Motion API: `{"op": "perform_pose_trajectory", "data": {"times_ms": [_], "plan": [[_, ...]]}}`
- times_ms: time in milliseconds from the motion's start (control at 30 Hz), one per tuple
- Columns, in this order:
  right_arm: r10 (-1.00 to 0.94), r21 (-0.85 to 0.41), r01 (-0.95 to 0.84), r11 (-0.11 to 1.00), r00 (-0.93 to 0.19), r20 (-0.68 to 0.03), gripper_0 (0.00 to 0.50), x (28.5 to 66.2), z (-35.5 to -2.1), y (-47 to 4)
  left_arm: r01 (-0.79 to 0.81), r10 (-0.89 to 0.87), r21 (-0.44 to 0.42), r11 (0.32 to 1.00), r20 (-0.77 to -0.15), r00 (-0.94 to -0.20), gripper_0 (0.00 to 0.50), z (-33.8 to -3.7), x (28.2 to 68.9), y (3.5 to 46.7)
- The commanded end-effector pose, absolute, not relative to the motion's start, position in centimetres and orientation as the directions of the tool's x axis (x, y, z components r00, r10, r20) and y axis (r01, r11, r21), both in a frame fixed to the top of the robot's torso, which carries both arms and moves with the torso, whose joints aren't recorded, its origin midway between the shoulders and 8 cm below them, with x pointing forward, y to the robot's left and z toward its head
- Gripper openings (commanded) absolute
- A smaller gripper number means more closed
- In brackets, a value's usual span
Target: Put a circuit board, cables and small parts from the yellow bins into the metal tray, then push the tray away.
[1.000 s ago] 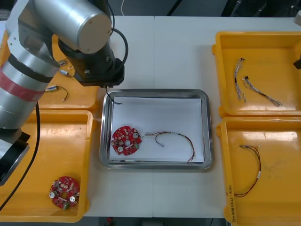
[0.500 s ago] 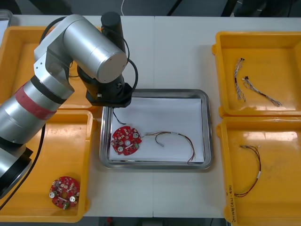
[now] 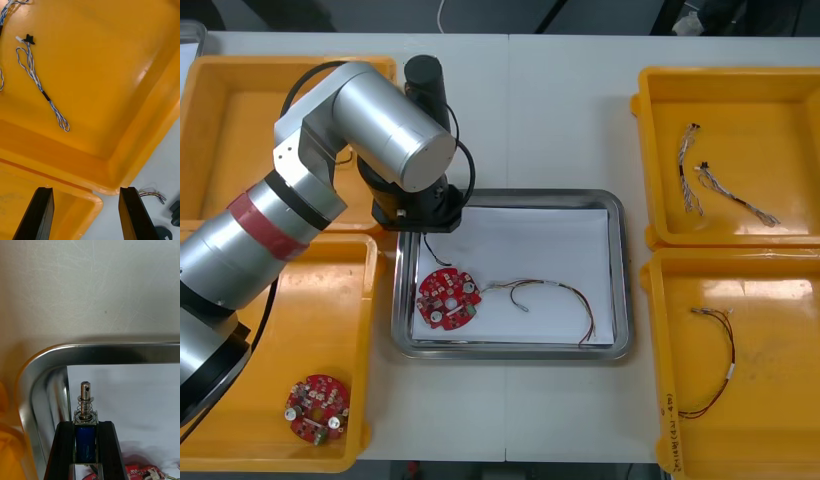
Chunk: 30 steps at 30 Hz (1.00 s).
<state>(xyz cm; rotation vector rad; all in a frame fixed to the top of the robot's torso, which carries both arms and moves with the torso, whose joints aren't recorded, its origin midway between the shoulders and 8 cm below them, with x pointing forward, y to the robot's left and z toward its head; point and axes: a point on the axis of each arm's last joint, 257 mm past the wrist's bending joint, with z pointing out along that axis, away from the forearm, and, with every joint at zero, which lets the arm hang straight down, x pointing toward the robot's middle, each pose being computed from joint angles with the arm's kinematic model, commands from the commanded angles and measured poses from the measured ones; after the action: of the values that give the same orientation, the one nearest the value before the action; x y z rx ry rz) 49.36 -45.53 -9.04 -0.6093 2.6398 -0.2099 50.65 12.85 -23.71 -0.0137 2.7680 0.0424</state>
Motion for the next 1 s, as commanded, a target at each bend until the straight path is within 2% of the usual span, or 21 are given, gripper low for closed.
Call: {"op": "perform_pose_trajectory", "data": {"times_ms": [33, 267, 300, 333, 400, 433, 467, 800, 1000], "plan": [[-0.523, -0.318, -0.426, 0.847, -0.774, -0.355, 0.500, 51.3, -6.1, -45.7, -0.006, 0.003, 0.024, 1.000, -0.356, -0.934, 0.001, -24.9, 49.7, 11.2], [-0.587, -0.335, -0.489, 0.805, -0.739, -0.330, 0.500, 53.1, -6.6, -44.6, -0.008, 0.000, 0.020, 1.000, -0.348, -0.937, 0.010, -25.8, 49.3, 11.1], [-0.598, -0.339, -0.499, 0.797, -0.731, -0.329, 0.500, 53.4, -6.6, -44.6, -0.009, -0.002, 0.018, 1.000, -0.351, -0.936, 0.041, -25.7, 49.4, 11.1], [-0.603, -0.333, -0.508, 0.794, -0.727, -0.328, 0.500, 53.6, -6.9, -44.6, -0.009, -0.003, 0.016, 1.000, -0.349, -0.937, 0.120, -25.8, 49.4, 11.0], [-0.613, -0.329, -0.521, 0.787, -0.720, -0.326, 0.500, 53.9, -7.2, -44.6, -0.014, -0.009, 0.012, 1.000, -0.347, -0.938, 0.340, -25.8, 49.3, 10.9], [-0.620, -0.326, -0.530, 0.783, -0.715, -0.325, 0.500, 54.2, -7.5, -44.7, -0.015, -0.011, 0.009, 1.000, -0.348, -0.937, 0.487, -25.8, 49.3, 10.8], [-0.628, -0.323, -0.541, 0.777, -0.708, -0.323, 0.500, 54.4, -7.8, -44.6, -0.015, -0.012, 0.007, 1.000, -0.348, -0.937, 0.500, -25.8, 49.3, 10.8], [-0.713, -0.363, -0.616, 0.699, -0.635, -0.297, 0.500, 56.4, -10.1, -43.4, -0.041, -0.042, -0.011, 0.999, -0.366, -0.930, 0.500, -24.9, 49.3, 10.4], [-0.712, -0.349, -0.622, 0.702, -0.636, -0.299, 0.500, 57.0, -11.7, -42.2, -0.075, -0.082, -0.034, 0.997, -0.381, -0.921, 0.500, -21.6, 48.9, 11.0]]}}
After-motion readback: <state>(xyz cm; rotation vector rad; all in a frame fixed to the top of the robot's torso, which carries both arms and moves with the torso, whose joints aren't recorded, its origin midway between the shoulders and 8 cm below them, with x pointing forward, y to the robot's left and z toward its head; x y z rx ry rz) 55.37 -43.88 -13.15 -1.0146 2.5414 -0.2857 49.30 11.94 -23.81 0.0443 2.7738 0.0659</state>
